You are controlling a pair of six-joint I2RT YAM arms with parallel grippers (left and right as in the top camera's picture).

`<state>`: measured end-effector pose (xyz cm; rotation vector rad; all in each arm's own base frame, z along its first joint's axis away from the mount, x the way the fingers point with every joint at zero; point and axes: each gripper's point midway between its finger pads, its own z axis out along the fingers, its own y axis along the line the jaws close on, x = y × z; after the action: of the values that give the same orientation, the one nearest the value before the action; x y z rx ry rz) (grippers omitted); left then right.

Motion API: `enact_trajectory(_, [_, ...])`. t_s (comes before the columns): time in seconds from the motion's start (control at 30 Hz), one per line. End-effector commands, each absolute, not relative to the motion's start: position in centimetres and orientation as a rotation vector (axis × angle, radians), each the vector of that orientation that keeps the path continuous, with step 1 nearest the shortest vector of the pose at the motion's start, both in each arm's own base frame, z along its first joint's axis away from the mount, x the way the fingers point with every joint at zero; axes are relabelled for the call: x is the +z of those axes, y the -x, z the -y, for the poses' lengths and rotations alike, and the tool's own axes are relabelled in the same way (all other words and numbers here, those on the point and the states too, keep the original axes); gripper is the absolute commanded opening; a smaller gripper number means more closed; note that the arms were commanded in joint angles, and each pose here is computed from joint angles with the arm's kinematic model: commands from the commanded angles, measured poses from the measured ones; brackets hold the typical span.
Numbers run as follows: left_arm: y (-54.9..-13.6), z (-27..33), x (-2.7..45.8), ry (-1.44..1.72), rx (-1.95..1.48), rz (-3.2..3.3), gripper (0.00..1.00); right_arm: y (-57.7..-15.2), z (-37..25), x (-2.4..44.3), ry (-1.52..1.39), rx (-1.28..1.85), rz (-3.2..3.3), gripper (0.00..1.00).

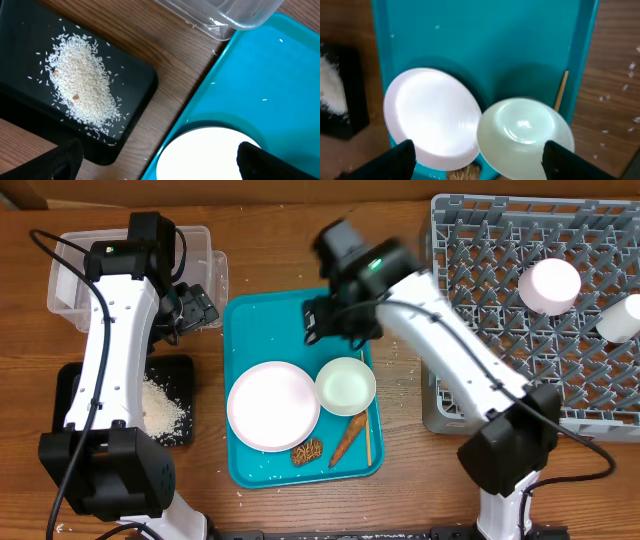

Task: Sort waste into correct bins and load items into the dishwasher
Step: 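Release the bowl and move the right gripper back to the tray, then grasp the pale green cup rim with the right gripper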

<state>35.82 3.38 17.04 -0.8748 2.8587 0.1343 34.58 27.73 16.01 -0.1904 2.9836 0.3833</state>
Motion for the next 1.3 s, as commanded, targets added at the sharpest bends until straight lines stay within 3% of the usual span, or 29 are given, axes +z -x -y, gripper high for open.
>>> enact_trajectory(0.0, [-35.7, -3.5, 17.1, 0.896, 0.151, -2.848, 1.00, -34.7, -26.9, 12.6, -0.134, 0.260, -2.996, 0.79])
enact_trajectory(0.17, [-35.7, -3.5, 17.1, 0.896, 0.151, -2.848, 1.00, -34.3, -26.7, 9.0, -0.292, 0.258, -3.009, 0.68])
enact_trajectory(0.8, [-35.7, -3.5, 17.1, 0.896, 0.151, -2.847, 1.00, -32.8, -28.0, 2.7, -0.398, 0.313, -3.079, 0.67])
enact_trajectory(0.9, [-35.7, -3.5, 17.1, 0.896, 0.151, -2.847, 1.00, -32.8, -28.0, 2.7, -0.405, 0.312, -3.079, 0.59])
enact_trajectory(1.03, [-35.7, -3.5, 17.1, 0.896, 0.151, -2.848, 1.00, -32.9, -28.0, 2.8, -0.404, 0.315, -3.076, 0.39])
enact_trajectory(1.27, [-35.7, -3.5, 17.1, 0.896, 0.151, -2.848, 1.00, -33.3, -28.2, 4.5, -0.365, 0.308, -3.072, 0.21])
